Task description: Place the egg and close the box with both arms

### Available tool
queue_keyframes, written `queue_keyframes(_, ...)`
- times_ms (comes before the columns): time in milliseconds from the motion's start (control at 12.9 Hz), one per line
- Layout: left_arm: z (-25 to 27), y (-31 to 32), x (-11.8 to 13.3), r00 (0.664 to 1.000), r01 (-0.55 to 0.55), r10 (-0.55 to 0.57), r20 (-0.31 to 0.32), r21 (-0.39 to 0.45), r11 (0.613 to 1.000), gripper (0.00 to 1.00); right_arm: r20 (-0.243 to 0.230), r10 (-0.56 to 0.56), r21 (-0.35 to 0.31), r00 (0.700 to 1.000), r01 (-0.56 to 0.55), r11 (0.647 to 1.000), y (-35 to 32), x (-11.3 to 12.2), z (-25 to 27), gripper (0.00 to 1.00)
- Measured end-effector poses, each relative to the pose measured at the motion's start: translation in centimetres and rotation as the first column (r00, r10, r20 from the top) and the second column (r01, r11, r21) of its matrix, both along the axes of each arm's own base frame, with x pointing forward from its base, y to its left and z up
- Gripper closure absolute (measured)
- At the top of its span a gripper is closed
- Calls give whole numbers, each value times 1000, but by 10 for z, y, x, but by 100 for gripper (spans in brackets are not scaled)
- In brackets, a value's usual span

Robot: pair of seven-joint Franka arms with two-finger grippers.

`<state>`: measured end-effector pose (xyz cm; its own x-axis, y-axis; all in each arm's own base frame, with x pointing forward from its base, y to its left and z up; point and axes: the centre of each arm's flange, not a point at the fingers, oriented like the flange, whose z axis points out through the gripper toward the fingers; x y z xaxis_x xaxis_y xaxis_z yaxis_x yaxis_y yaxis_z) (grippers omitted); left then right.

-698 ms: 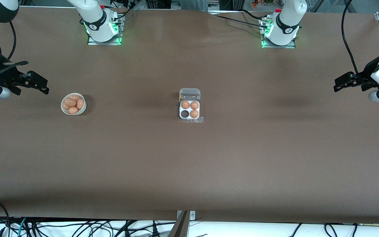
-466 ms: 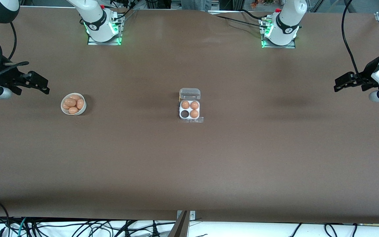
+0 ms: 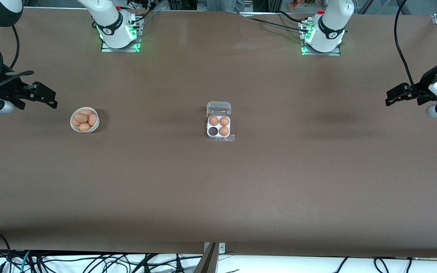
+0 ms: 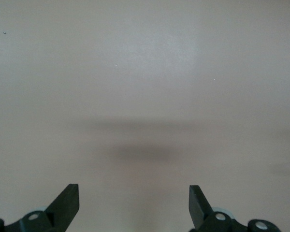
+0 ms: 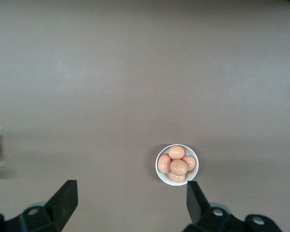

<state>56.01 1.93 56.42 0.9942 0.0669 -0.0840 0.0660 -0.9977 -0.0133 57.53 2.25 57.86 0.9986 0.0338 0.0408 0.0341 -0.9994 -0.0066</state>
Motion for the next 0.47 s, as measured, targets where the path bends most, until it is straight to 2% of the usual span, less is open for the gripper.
queue_keyframes(466,-4,3,2,1000,-6,6,-7,1,1000,0,0,0,0,1000,0,1000,0,0,0,0)
